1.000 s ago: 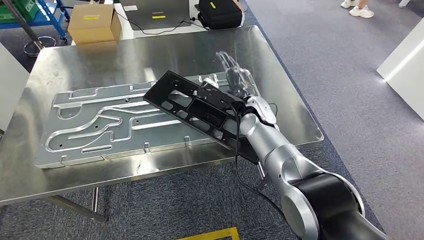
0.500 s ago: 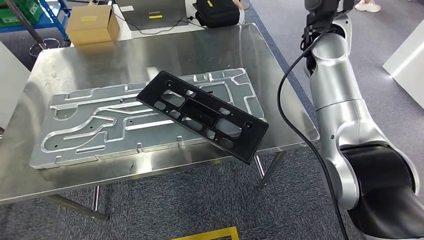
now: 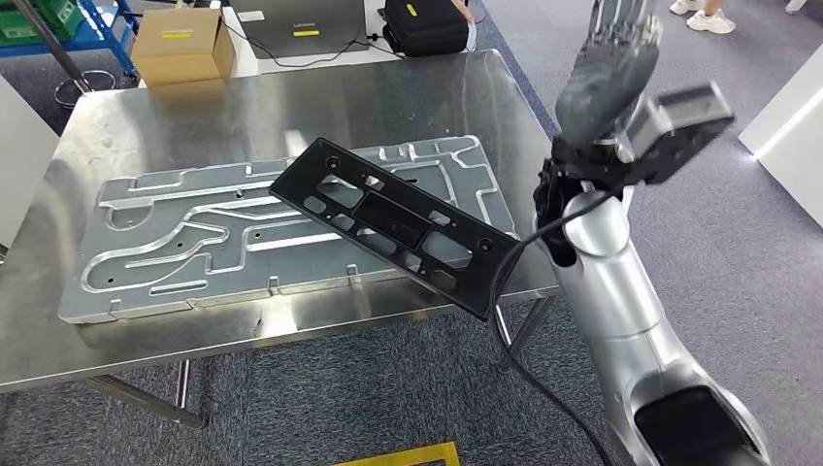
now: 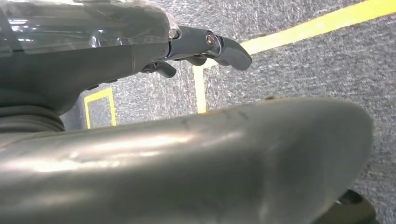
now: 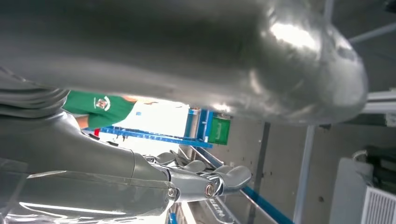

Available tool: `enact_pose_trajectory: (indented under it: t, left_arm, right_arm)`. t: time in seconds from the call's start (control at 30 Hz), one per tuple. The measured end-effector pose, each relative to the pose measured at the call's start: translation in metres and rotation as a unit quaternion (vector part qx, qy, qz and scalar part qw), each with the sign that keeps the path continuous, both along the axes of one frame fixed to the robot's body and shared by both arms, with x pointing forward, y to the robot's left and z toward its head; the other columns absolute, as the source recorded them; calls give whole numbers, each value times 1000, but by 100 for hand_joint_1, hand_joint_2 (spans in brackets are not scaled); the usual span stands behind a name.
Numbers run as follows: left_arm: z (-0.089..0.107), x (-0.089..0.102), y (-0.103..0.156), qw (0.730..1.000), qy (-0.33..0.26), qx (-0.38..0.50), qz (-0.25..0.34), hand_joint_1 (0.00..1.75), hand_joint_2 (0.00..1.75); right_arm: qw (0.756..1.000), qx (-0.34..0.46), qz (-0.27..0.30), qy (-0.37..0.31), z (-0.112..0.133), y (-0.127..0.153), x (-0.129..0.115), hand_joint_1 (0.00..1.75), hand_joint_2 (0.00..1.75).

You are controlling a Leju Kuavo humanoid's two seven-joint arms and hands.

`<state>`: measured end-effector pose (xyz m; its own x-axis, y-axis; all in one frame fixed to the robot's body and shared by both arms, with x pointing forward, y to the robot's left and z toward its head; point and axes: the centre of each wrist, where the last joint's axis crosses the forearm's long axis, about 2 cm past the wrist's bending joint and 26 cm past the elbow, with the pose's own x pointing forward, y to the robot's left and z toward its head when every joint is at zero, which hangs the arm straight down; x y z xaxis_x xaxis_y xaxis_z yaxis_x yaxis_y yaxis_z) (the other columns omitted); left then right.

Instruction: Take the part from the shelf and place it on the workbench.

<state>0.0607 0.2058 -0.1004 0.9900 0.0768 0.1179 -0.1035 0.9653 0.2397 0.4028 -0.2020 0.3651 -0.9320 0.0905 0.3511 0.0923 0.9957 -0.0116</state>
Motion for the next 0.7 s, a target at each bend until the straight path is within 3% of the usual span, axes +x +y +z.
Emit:
enact_pose_trajectory:
  t: [0.27, 0.7]
  left_arm:
    - [0, 0, 0, 1000, 0, 6, 9, 0, 0]
    - [0, -1, 2, 999, 15, 14, 39, 0, 0]
  right_arm:
    - [998, 20, -14, 59, -92, 10, -42, 0, 0]
    - [982, 19, 7, 186, -174, 38, -99, 0, 0]
